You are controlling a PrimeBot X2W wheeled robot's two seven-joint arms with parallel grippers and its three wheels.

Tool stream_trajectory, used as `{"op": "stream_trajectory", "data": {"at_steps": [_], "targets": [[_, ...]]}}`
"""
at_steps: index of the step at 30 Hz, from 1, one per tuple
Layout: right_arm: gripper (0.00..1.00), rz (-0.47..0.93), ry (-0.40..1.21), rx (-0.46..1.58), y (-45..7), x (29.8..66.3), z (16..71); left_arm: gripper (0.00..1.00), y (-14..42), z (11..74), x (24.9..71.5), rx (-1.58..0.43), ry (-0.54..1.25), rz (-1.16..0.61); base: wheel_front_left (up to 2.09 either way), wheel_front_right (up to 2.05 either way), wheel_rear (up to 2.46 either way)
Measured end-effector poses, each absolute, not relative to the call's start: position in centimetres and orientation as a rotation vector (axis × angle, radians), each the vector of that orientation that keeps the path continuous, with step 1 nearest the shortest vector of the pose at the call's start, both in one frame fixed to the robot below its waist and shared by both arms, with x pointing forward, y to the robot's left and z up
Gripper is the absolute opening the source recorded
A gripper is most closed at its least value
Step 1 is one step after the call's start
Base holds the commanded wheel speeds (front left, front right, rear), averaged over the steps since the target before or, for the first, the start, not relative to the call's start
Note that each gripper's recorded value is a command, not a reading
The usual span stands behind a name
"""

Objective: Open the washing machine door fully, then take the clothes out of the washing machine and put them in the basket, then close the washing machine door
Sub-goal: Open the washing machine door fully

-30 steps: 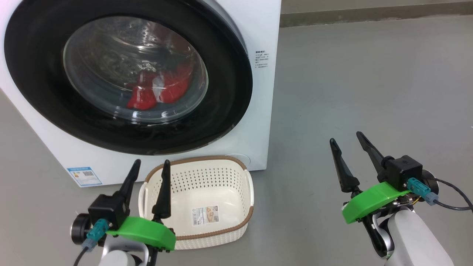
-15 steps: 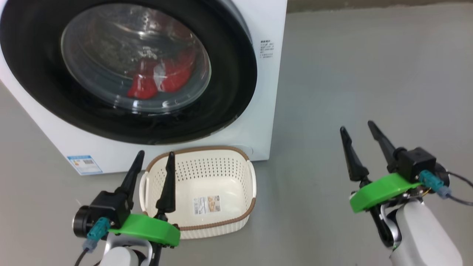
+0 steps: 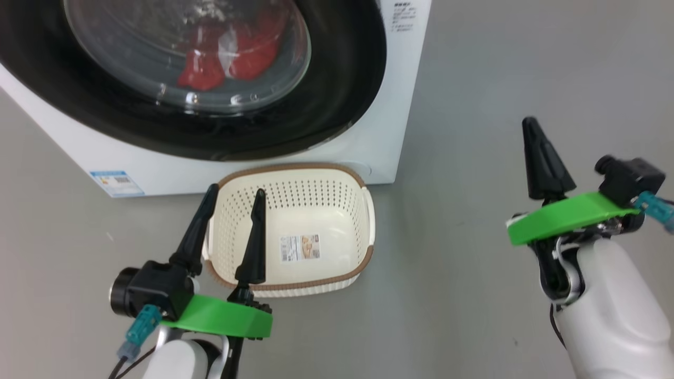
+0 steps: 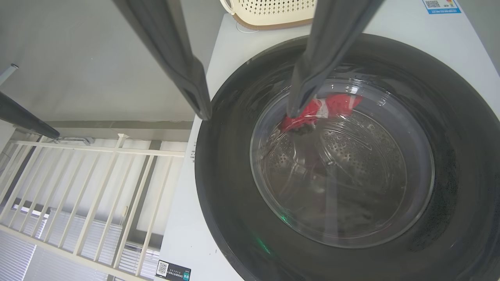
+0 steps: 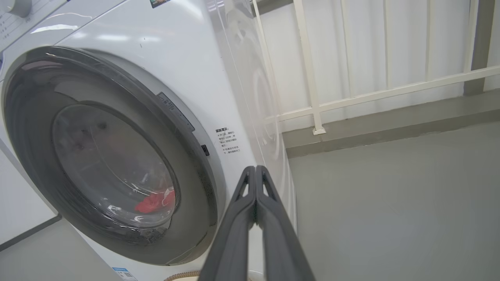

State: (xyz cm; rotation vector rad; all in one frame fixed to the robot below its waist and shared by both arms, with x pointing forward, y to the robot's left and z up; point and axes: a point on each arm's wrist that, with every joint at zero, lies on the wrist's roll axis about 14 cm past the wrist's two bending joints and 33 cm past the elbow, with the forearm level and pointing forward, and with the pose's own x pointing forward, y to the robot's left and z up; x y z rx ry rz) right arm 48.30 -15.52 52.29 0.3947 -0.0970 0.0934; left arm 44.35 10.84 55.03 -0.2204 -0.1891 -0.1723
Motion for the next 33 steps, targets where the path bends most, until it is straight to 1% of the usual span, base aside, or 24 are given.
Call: {"op": "stream_trajectory", "data": {"at_steps": [11, 20, 26, 33], "targets": [[0.0, 0.074, -0.066, 0.762, -14.0, 53.1, 51.4, 1.0, 11.9, 53.8, 45.7, -0.223, -0.175, -0.136, 0.0, 0.0, 0.0], [0.0, 0.155, 0.011, 1.048, -11.0, 57.7, 52.0, 1.0, 13.0, 53.3, 47.2, -0.236, -0.188, -0.105, 0.0, 0.0, 0.0], [0.0, 0.232, 0.09, 1.165, -9.6, 60.3, 52.1, 1.0, 13.7, 51.7, 47.9, -0.233, -0.157, -0.086, 0.0, 0.0, 0.0], [0.0, 0.335, 0.214, 1.204, -7.6, 62.1, 51.5, 1.0, 14.6, 50.4, 48.0, -0.221, -0.128, -0.059, 0.0, 0.0, 0.0]]}}
